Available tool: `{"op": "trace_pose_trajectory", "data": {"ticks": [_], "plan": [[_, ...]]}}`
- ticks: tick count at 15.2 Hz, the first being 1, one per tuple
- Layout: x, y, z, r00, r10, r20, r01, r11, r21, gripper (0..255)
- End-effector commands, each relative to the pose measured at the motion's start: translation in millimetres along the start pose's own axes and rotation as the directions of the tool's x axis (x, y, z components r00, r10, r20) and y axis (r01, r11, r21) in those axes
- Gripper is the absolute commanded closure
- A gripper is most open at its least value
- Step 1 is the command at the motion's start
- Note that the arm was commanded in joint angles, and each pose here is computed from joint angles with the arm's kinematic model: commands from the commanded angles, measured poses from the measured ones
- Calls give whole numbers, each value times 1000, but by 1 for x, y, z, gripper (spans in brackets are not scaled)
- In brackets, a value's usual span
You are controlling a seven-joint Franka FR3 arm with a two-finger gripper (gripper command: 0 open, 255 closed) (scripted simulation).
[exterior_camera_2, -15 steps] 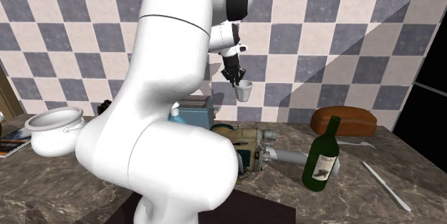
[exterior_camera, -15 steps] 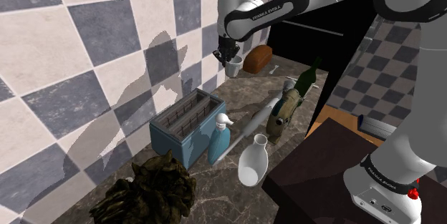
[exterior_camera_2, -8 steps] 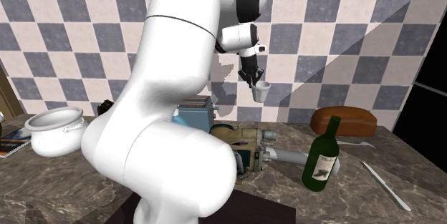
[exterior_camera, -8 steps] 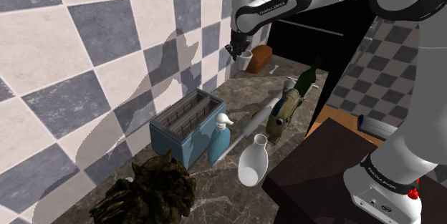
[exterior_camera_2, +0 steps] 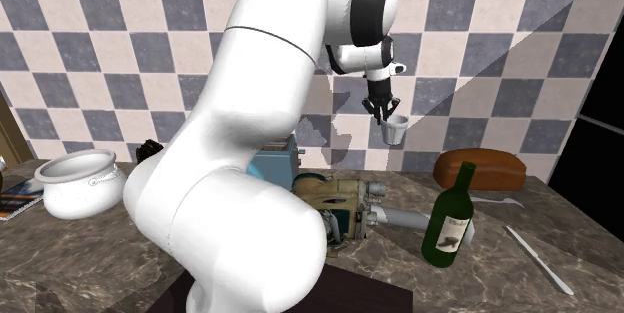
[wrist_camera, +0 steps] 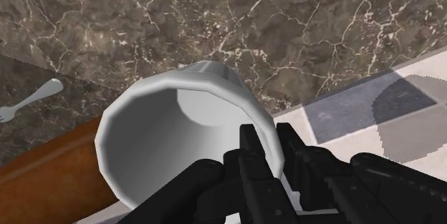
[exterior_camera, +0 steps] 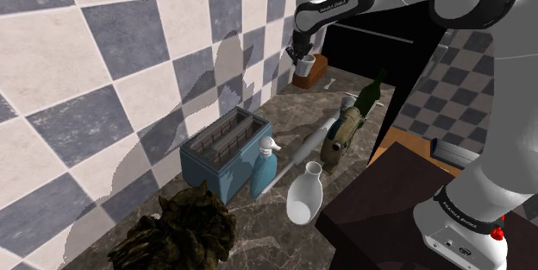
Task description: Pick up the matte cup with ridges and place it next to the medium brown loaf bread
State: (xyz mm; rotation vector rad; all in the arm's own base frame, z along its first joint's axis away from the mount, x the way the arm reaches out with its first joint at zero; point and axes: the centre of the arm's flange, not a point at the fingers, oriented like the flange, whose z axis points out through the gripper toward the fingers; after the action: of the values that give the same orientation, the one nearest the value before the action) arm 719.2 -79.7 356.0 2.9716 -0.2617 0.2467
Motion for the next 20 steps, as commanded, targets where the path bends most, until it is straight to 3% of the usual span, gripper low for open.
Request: {"op": "trace_pose_trajectory", "data": {"ticks": [1, 15, 20], "plan": [[10, 24, 4, 1000, -1, 0, 1, 1000, 0, 255], [75, 194, 39, 1000, -1, 0, 1, 1000, 0, 255], [72, 194, 60, 1000, -1, 0, 1, 1000, 0, 255]]}}
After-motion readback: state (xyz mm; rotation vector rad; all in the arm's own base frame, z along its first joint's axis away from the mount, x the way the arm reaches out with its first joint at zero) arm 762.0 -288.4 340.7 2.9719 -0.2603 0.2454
